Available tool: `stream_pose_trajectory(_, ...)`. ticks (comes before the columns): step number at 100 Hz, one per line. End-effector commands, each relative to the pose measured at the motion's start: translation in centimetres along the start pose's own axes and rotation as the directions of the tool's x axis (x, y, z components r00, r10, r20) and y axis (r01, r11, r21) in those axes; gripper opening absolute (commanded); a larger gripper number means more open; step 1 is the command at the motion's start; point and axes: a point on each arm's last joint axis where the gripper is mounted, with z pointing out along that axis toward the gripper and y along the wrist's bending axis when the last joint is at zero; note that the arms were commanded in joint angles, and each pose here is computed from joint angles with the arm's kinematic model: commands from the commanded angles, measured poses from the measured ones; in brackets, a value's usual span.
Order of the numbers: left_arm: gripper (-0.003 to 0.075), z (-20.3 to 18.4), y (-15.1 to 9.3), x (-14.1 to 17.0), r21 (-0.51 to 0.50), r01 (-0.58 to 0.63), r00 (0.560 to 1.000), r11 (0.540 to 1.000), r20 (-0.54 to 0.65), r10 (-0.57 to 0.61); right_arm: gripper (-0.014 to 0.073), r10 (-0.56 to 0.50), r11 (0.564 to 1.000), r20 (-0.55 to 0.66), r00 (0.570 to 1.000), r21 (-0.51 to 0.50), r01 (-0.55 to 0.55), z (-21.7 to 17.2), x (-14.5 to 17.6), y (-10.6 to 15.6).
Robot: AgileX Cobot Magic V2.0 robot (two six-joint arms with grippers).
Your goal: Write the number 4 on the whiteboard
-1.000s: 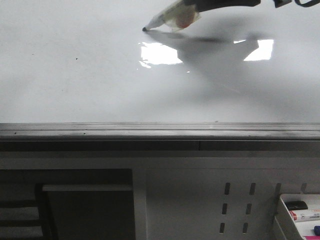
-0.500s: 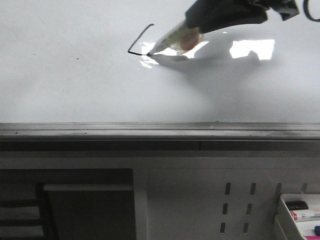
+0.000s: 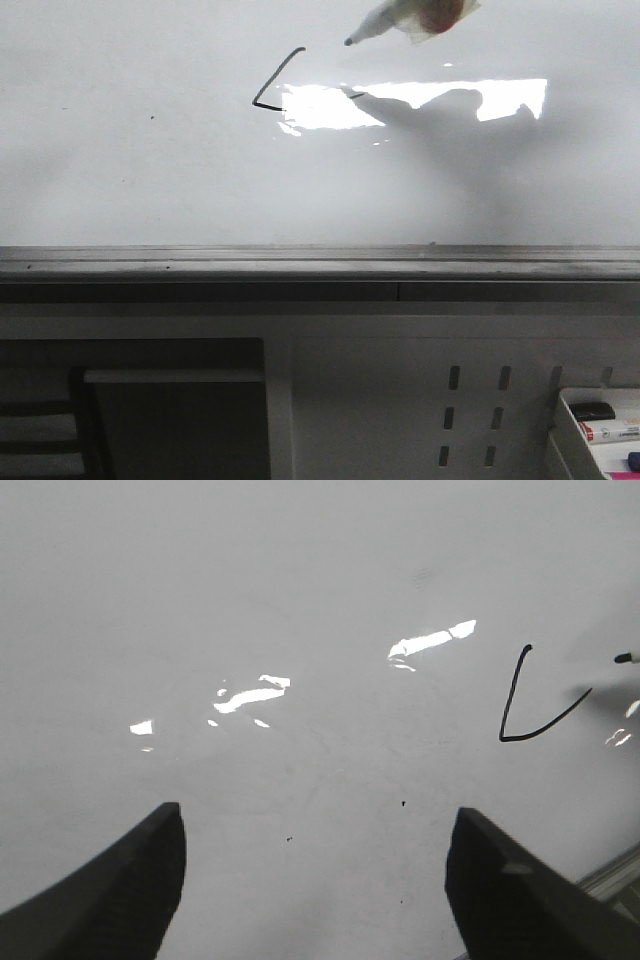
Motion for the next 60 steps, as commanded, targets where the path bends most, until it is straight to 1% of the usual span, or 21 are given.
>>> stream_pose_trajectory(1,0.0501,-0.6,-0.2,-1.3,-0.003,0.020,0.997,1.000,0.070,-0.020,-0.0053,0.004,1.000,0.058,0.998,-0.007,-0.004,0.1,-2.0,0.1)
stream_pose_trajectory(13,0.0501,-0.6,-0.2,-1.3,-0.003,0.020,0.997,1.000,0.070,-0.020,-0.0053,0.013,1.000,0.045,0.999,-0.008,-0.012,1.3,-2.5,-0.5)
stream_pose_trajectory(23,0.0501,-0.6,-0.2,-1.3,-0.003,0.020,0.997,1.000,0.070,-0.020,-0.0053,0.027,0.999,0.011,1.000,-0.017,-0.027,2.4,-2.0,-1.0)
stream_pose_trajectory(31,0.0501,-0.6,-0.2,-1.3,-0.003,0.020,0.997,1.000,0.070,-0.020,-0.0053,0.027,0.998,-0.037,0.999,-0.053,-0.029,3.1,-1.4,-1.0)
stream_pose_trajectory(40,0.0501,-0.6,-0.2,-1.3,-0.001,0.020,0.997,1.000,0.069,-0.020,-0.0052,0.030,0.995,-0.085,0.996,-0.089,-0.038,3.3,-0.7,-0.8)
stream_pose_trajectory(52,0.0501,-0.6,-0.4,-1.3,0.010,0.018,0.998,1.000,0.067,-0.018,-0.0052,0.054,0.993,-0.159,0.986,-0.096,-0.070,3.3,0.3,-0.7)
stream_pose_trajectory(60,0.0501,-0.4,-1.1,-1.3,0.052,-0.004,0.998,0.999,0.063,0.001,-0.0052,0.060,0.987,-0.175,0.983,-0.134,-0.085,3.0,0.3,-0.2)
